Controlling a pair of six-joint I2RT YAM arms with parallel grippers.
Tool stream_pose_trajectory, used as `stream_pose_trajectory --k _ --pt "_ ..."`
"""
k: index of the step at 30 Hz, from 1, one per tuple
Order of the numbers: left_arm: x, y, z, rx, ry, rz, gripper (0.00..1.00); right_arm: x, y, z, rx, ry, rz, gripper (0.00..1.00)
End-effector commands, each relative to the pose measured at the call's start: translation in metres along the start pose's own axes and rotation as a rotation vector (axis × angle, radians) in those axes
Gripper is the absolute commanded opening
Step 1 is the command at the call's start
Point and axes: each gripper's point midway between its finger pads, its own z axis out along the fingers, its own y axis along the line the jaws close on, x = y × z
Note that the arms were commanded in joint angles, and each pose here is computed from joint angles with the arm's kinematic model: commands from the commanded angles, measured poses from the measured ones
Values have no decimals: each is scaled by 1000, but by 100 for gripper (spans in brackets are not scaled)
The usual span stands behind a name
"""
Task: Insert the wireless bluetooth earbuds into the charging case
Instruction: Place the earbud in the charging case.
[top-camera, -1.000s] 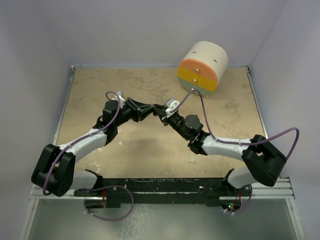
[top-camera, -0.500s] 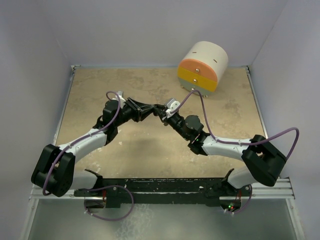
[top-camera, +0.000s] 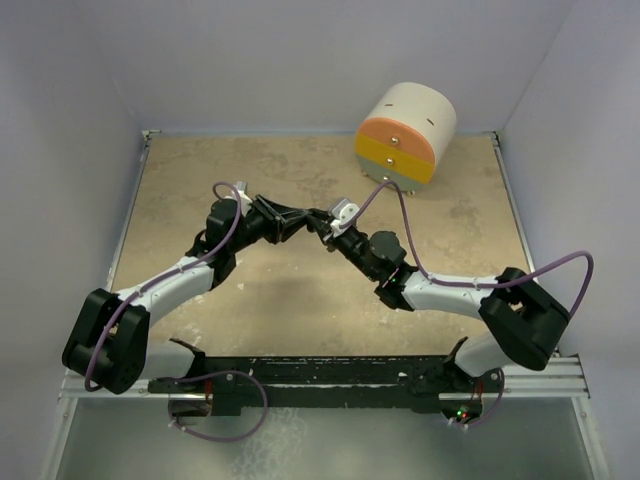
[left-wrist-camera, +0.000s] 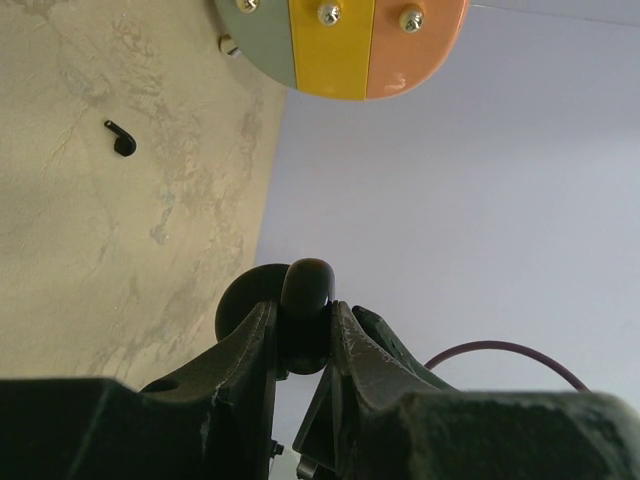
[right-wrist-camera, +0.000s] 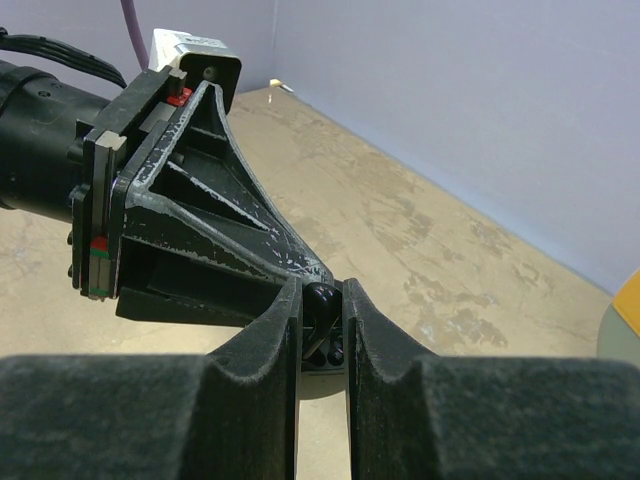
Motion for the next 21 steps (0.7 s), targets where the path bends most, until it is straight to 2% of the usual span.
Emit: stream_pose_trajectory --k 1,21 --pt "5 -47 -7 124 15 49 0 -11 4 1 -18 -48 -9 0" --pt "9 -54 -8 143 30 42 0 -7 -1 -4 7 -44 -25 0"
